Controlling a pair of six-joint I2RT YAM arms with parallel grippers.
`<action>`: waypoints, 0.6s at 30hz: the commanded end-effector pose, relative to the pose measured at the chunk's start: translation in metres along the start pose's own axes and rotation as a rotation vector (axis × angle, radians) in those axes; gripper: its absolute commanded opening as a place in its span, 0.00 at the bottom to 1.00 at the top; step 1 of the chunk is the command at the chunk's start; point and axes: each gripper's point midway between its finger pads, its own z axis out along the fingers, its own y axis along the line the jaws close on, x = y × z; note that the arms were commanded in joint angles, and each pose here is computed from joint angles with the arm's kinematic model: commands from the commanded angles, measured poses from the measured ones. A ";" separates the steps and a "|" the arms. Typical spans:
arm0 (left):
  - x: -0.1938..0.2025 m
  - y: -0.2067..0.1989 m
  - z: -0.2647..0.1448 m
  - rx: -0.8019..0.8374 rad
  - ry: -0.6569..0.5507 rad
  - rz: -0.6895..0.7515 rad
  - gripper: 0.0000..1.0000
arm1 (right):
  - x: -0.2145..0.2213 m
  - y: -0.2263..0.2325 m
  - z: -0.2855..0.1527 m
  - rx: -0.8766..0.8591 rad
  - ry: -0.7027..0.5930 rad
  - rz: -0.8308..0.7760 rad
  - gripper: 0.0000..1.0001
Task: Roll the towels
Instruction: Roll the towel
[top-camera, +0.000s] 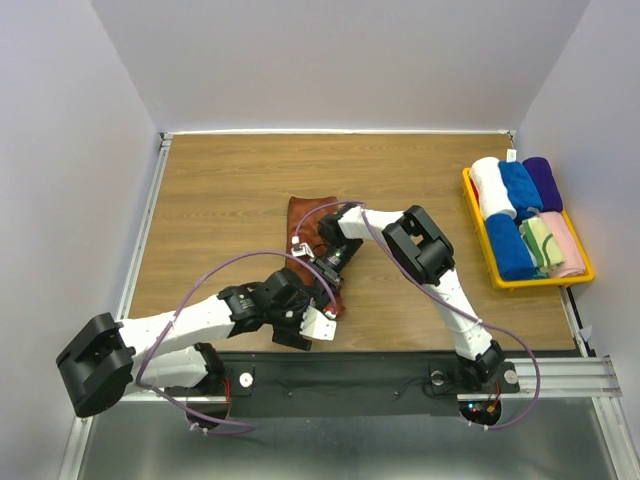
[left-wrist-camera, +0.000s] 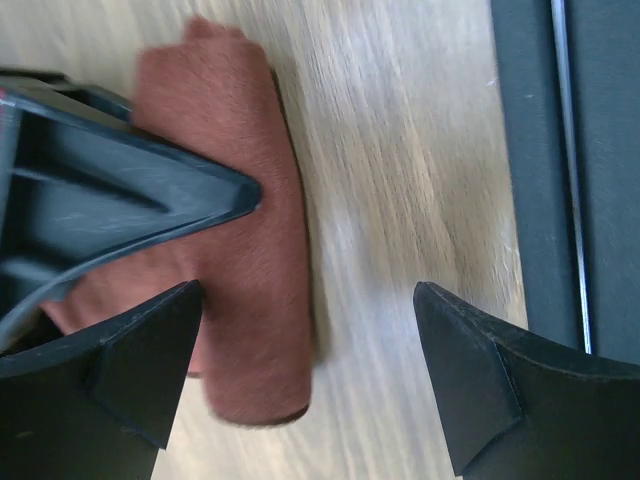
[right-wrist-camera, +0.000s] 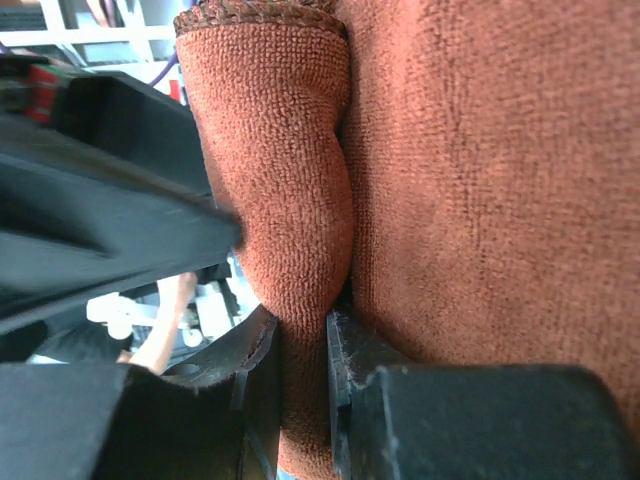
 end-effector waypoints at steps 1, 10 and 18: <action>-0.014 0.026 0.004 -0.119 -0.010 -0.053 0.99 | -0.003 -0.005 -0.003 -0.013 -0.007 0.007 0.08; 0.003 0.021 0.020 -0.168 0.056 -0.031 0.93 | -0.008 -0.002 -0.002 -0.047 -0.008 0.037 0.10; 0.012 0.006 0.026 -0.078 0.118 -0.051 0.41 | -0.009 -0.002 -0.007 -0.057 -0.022 0.068 0.17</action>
